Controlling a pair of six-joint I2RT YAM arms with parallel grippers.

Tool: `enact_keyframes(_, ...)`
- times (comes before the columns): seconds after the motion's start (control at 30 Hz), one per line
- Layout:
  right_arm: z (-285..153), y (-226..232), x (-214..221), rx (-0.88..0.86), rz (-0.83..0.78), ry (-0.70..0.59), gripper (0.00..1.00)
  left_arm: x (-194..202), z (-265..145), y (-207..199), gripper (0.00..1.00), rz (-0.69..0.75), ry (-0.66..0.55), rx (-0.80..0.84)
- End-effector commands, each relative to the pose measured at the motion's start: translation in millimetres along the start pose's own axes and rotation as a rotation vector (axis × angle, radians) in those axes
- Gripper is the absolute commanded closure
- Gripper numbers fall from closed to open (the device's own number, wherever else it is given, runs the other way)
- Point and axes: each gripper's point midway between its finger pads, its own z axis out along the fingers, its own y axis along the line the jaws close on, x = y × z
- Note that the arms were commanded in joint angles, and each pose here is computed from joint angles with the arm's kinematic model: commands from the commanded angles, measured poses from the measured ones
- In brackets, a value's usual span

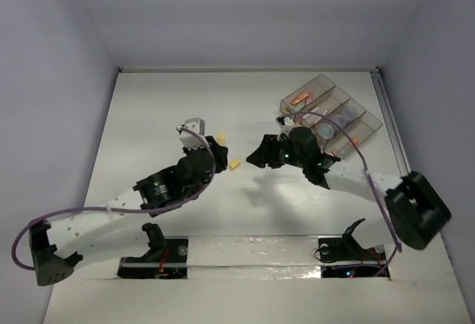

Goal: Sort the stationery into containers
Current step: Close the pen cap on the pen.

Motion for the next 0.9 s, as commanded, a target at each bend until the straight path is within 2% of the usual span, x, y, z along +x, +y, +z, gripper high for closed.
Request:
enact_keyframes(0.0, 37, -14, 6, 0.11, -0.004, 0.014, 0.35, -12, -14, 26, 1.0, 0.04, -0.034, -0.026)
enact_keyframes(0.07, 55, -9, 9, 0.12, -0.008, 0.032, 0.36, -15, -20, 28, 1.0, 0.038, -0.042, -0.01)
enact_keyframes(0.13, 71, -23, 24, 0.169, -0.001, 0.08, 0.36, -24, -26, 31, 1.0, 0.032, -0.066, 0.003)
enact_keyframes(0.3, 98, -30, 26, 0.233, -0.005, 0.108, 0.37, -38, -40, 35, 1.0, 0.021, -0.104, 0.039)
enact_keyframes(0.6, 125, -48, 38, 0.308, 0.01, 0.164, 0.41, -46, -54, 30, 1.0, -0.01, -0.122, 0.125)
enact_keyframes(0.67, 132, -45, 31, 0.31, -0.005, 0.161, 0.41, -46, -55, 29, 1.0, -0.013, -0.122, 0.133)
enact_keyframes(0.87, 145, -46, 48, 0.352, -0.097, 0.254, 0.44, -45, -56, 29, 1.0, -0.025, -0.125, 0.141)
